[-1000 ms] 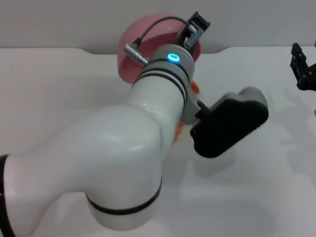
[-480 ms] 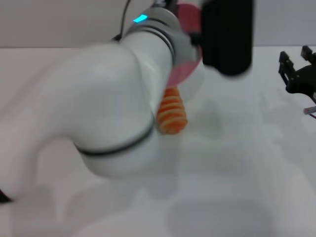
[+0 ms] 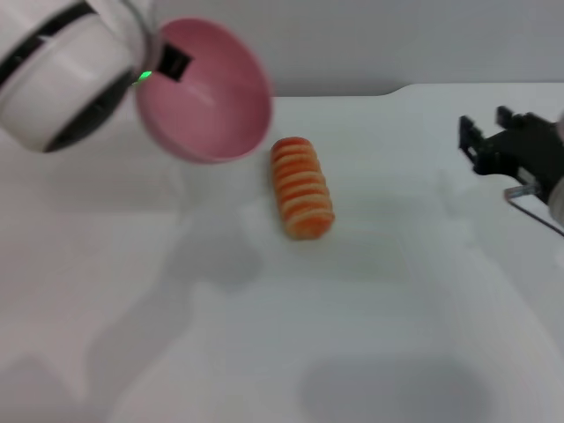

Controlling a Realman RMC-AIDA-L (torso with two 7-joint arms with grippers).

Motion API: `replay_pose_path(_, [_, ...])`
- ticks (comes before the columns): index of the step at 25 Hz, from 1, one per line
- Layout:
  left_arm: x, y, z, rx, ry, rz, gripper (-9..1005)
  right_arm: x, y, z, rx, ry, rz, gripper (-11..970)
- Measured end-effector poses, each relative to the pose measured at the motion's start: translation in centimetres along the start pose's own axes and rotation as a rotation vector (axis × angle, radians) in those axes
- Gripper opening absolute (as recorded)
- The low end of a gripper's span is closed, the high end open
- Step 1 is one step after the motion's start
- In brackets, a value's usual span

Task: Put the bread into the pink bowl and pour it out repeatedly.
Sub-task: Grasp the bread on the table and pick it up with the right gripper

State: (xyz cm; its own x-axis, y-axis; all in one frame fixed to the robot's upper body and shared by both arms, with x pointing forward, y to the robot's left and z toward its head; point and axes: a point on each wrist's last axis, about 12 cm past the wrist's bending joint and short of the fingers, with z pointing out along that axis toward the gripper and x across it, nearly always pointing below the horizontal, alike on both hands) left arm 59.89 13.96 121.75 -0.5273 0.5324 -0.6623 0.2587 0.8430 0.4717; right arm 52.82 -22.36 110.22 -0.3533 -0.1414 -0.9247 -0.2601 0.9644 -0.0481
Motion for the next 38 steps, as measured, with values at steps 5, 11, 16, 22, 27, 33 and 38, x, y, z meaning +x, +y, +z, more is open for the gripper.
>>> replay_pose_path(5, [1.6, 1.1, 0.5, 0.008, 0.074, -0.084, 48, -0.7, 1.7, 1.9, -0.067, 0.122, 0.013, 473])
replay_pose_path(11, [3.9, 1.5, 1.1, 0.052, 0.153, -0.166, 48, -1.7, 4.1, 2.9, -0.14, 0.118, 0.003, 718])
replay_pose_path(16, [5.1, 2.0, 1.5, 0.056, 0.198, -0.196, 48, -2.2, 5.2, 3.6, -0.197, 0.148, 0.07, 745])
replay_pose_path(22, [5.4, 2.1, 1.6, 0.053, 0.203, -0.2, 48, -1.6, 6.9, 4.2, -0.25, 0.215, 0.066, 743])
replay_pose_path(27, [5.1, 1.9, 1.8, 0.056, 0.201, -0.189, 48, -1.0, 8.5, 4.7, -0.307, 0.249, 0.089, 741])
replay_pose_path(33, [4.7, 1.5, 2.3, 0.061, 0.199, -0.172, 48, -0.4, 9.0, 5.4, -0.323, 0.287, 0.106, 740])
replay_pose_path(38, [4.6, 1.5, 2.4, 0.064, 0.19, -0.171, 48, 0.2, 9.0, 6.3, -0.322, 0.329, 0.122, 738])
